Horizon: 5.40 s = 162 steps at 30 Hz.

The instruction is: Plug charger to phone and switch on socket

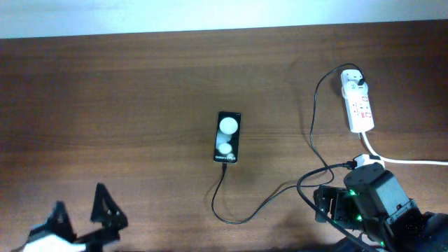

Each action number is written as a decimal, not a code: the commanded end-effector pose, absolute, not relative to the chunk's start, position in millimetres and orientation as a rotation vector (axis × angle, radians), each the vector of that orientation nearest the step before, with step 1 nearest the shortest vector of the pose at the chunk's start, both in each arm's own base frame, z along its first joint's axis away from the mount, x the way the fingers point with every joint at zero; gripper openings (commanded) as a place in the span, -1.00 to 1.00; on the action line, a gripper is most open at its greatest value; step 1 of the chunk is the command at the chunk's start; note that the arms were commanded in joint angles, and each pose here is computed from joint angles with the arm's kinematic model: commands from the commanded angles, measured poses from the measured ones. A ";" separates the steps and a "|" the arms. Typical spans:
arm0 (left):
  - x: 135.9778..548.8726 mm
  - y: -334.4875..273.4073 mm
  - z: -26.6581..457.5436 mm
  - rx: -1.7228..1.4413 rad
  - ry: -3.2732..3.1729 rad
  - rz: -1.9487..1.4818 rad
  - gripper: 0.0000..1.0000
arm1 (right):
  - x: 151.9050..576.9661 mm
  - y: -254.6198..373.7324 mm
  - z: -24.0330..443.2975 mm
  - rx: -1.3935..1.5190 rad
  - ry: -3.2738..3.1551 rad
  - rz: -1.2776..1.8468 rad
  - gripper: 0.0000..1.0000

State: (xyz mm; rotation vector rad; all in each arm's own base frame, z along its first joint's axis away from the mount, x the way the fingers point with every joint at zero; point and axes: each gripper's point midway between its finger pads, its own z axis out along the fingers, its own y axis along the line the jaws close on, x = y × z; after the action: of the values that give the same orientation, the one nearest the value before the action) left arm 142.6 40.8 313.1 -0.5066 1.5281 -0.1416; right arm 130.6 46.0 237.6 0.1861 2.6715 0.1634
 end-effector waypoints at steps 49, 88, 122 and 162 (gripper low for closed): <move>226.0 34.0 136.6 -0.585 1.740 -0.127 0.98 | 138.1 27.4 240.4 0.232 2.614 0.033 0.98; 226.1 33.9 136.6 -0.585 1.740 -0.127 0.98 | 199.5 -37.1 245.5 0.615 2.034 -0.145 0.97; 226.1 33.9 136.6 -0.585 1.740 -0.127 0.98 | 188.3 -36.8 197.2 0.683 1.722 0.180 0.97; 226.1 33.9 136.6 -0.585 1.740 -0.127 0.98 | 213.0 -50.9 127.9 0.755 1.732 0.078 0.97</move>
State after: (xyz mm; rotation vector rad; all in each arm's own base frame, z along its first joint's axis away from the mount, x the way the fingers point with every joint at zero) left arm 225.9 33.0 140.1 -0.5857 1.7335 -0.1355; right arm 207.0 -55.6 131.3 0.7759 1.7427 0.0400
